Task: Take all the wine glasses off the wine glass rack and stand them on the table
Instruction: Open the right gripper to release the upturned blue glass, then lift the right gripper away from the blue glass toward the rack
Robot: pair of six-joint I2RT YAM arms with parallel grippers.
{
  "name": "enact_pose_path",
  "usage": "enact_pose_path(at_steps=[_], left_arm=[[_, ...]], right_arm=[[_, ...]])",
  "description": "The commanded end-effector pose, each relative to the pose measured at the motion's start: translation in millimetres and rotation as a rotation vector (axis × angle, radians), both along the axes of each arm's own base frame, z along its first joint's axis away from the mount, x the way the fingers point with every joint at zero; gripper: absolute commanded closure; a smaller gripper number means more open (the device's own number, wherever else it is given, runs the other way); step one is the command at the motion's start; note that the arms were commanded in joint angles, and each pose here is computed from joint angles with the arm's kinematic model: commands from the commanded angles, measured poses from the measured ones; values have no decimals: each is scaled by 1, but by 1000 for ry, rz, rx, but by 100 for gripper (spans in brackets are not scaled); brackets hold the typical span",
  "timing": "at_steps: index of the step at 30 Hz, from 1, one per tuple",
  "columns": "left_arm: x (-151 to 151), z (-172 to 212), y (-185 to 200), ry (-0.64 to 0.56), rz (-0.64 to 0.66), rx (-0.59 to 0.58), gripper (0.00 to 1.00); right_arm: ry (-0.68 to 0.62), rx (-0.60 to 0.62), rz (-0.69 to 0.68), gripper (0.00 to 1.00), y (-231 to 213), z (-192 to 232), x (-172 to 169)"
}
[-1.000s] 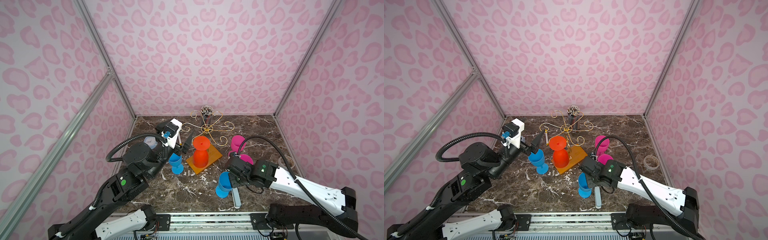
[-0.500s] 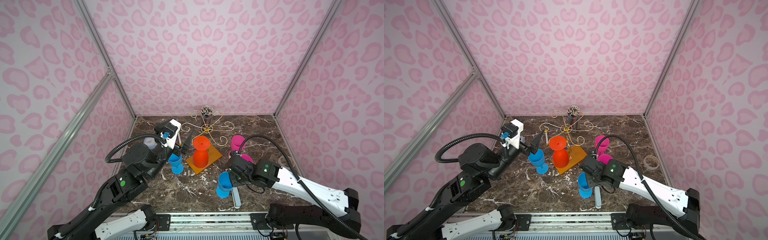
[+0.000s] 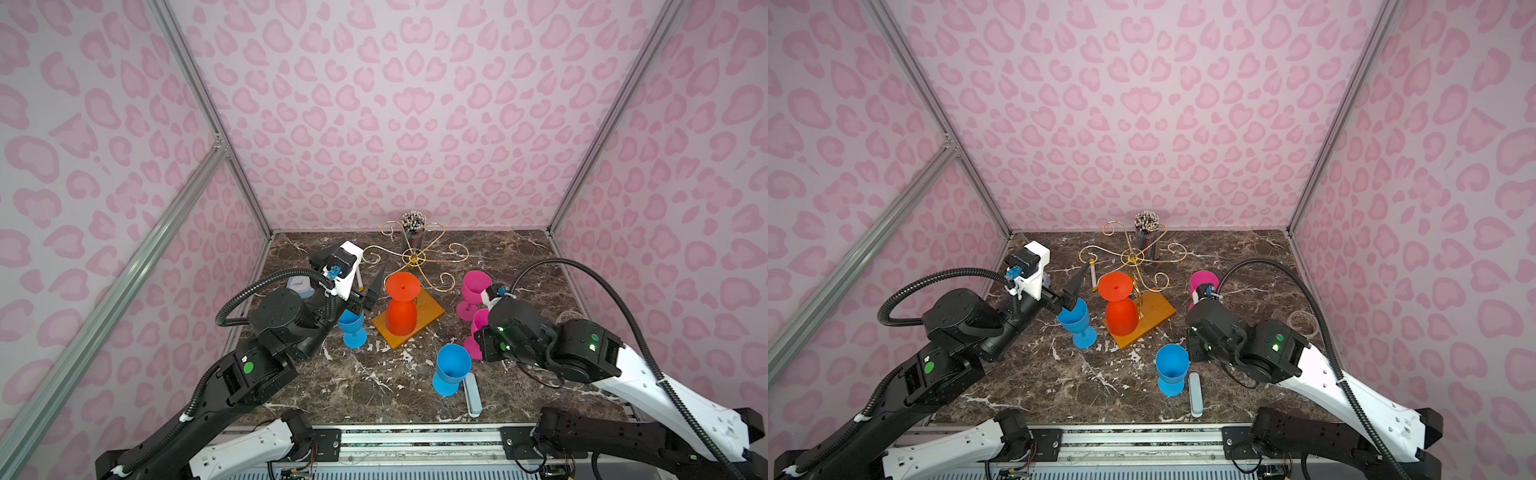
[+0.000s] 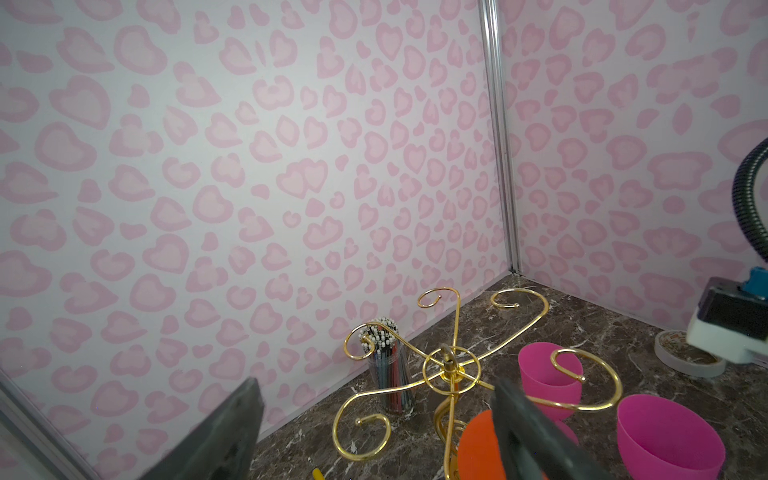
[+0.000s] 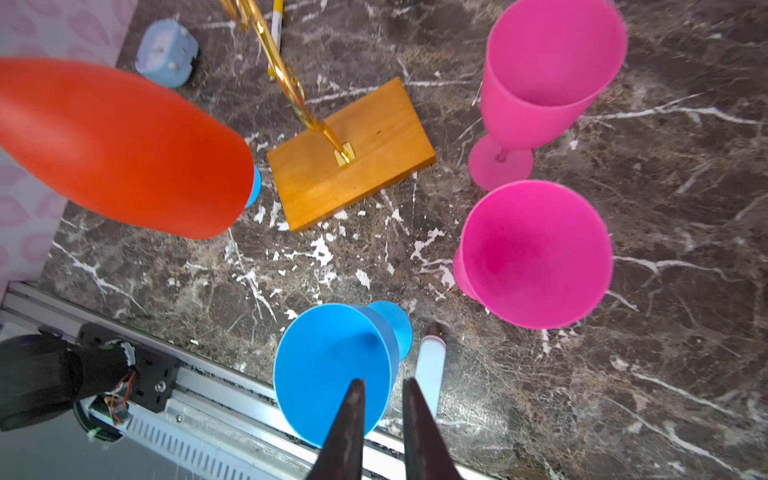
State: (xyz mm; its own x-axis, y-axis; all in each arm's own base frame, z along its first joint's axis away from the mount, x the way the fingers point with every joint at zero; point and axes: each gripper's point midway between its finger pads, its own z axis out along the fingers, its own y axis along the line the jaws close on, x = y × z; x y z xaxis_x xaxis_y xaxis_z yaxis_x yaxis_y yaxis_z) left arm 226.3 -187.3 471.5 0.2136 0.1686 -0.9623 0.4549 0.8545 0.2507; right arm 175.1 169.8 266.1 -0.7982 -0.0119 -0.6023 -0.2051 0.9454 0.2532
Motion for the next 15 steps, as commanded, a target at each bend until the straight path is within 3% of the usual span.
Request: enact_pose_path(at_steps=[1,7,12,15], left_arm=[[0,4,5,-15,18,-27,13],[3,1,8,-1,40,-36,13],[7,-6,11,19,60,-50,12],[12,-3,22,47,94,-118,10]], right_arm=[[-57,15,-43,81,-15,19,5],[-206,141,-61,83,-24,81,15],[-249,244,67,83,14,122,23],[-227,278,151,83,44,128,28]])
